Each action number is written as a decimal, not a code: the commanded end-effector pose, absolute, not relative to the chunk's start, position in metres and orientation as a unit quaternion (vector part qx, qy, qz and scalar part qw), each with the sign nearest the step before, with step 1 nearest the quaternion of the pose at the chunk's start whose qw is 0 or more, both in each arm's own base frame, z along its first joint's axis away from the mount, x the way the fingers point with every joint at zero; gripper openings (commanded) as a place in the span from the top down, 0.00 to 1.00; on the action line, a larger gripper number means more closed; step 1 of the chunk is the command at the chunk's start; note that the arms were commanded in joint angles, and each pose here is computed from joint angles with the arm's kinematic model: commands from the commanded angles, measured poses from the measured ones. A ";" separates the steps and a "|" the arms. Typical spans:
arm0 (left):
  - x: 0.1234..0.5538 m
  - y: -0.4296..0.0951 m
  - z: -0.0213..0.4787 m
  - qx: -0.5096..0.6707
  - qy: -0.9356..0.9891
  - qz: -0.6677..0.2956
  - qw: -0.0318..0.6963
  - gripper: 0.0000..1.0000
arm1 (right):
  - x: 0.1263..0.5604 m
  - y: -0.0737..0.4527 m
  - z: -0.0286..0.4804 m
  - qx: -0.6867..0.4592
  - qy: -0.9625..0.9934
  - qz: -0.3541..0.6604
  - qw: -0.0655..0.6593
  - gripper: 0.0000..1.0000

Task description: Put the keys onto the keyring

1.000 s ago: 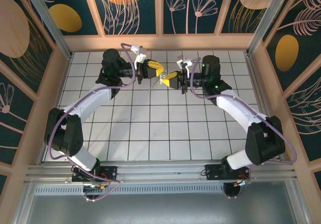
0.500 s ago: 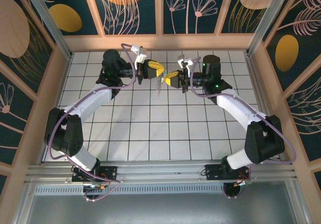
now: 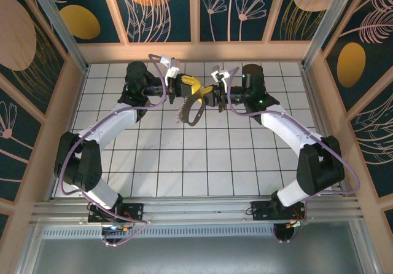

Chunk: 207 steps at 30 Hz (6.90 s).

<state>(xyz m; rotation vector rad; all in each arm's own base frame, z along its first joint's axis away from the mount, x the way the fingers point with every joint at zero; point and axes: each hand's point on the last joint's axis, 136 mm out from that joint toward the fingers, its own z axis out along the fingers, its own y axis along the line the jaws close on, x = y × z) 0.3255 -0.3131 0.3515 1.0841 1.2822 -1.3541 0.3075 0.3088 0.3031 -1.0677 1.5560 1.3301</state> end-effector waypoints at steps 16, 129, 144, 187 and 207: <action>0.315 -0.314 0.378 0.445 0.484 -0.562 0.502 1.00 | 0.308 0.243 0.340 -0.342 0.629 0.464 0.522 0.61; 0.309 -0.327 0.375 0.369 0.439 -0.669 0.473 0.96 | 0.305 0.276 0.367 -0.323 0.545 0.559 0.535 1.00; 0.336 -0.323 0.397 0.396 0.504 -0.545 0.541 0.01 | 0.320 0.256 0.363 -0.319 0.582 0.522 0.536 1.00; 0.399 -0.320 0.393 0.385 0.565 -0.467 0.561 0.03 | 0.346 0.237 0.374 -0.376 0.615 0.456 0.522 1.00; 0.363 -0.323 0.353 0.493 0.552 -0.503 0.447 0.44 | 0.337 0.243 0.347 -0.434 0.605 0.514 0.425 1.00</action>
